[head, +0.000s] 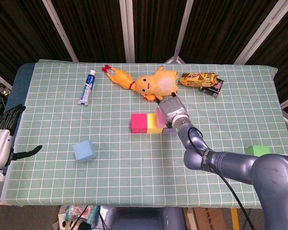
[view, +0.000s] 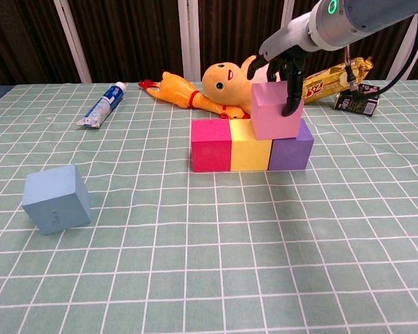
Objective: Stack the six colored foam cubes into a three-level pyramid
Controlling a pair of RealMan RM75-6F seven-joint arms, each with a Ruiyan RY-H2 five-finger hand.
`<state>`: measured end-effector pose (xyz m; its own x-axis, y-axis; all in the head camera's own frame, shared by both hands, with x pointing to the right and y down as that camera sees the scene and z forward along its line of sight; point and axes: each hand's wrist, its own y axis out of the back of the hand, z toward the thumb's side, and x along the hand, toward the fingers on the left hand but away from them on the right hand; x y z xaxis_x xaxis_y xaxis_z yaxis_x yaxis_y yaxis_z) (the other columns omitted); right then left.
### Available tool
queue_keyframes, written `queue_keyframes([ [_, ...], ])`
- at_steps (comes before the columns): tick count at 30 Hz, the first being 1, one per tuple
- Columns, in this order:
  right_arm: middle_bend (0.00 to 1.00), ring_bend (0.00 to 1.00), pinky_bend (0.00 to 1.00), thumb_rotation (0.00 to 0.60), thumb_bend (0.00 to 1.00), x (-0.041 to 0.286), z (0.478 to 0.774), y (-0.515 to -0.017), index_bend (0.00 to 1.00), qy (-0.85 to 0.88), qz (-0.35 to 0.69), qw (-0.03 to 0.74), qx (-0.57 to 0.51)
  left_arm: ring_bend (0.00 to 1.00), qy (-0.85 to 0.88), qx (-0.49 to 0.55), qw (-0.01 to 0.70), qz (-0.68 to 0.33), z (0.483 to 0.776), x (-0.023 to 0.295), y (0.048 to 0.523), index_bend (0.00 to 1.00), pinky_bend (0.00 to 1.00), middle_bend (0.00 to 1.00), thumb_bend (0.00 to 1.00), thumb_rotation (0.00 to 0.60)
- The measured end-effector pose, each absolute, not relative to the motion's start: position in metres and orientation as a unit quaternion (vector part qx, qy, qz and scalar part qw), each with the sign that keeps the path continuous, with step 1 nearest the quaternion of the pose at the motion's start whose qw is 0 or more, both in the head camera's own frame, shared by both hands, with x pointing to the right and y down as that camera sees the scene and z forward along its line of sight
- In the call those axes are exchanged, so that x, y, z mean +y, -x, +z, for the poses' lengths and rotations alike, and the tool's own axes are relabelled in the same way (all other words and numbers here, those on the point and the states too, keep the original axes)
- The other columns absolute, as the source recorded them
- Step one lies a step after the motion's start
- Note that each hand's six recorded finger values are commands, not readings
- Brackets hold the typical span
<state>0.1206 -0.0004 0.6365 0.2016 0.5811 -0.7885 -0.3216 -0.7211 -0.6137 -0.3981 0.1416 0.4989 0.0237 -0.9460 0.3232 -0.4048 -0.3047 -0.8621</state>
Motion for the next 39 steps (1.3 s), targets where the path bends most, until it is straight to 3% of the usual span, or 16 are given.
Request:
queue_keyframes([
  [7, 0.36, 0.29, 0.0, 0.6, 0.27, 0.002, 0.639, -0.123, 0.0, 0.685, 0.628, 0.358, -0.09, 0.0, 0.655, 0.516, 0.287, -0.472, 0.499, 0.142, 0.398, 0.0, 0.02, 0.02, 0.11, 0.6],
  [19, 0.19, 0.26, 0.0, 0.6, 0.27, 0.002, 0.638, -0.123, 0.0, 0.683, 0.627, 0.362, -0.094, 0.0, 0.655, 0.516, 0.287, -0.472, 0.498, 0.142, 0.398, 0.0, 0.02, 0.02, 0.11, 0.6],
  [30, 0.05, 0.09, 0.0, 0.6, 0.27, 0.005, 0.634, -0.132, 0.0, 0.667, 0.637, 0.376, -0.09, 0.0, 0.655, 0.516, 0.286, -0.472, 0.499, 0.142, 0.399, 0.0, 0.02, 0.02, 0.11, 0.6],
  [39, 0.0, 0.03, 0.0, 0.6, 0.27, 0.01, 0.612, -0.163, 0.0, 0.65, 0.653, 0.374, -0.106, 0.0, 0.657, 0.513, 0.286, -0.472, 0.498, 0.143, 0.398, 0.0, 0.02, 0.02, 0.11, 0.6],
])
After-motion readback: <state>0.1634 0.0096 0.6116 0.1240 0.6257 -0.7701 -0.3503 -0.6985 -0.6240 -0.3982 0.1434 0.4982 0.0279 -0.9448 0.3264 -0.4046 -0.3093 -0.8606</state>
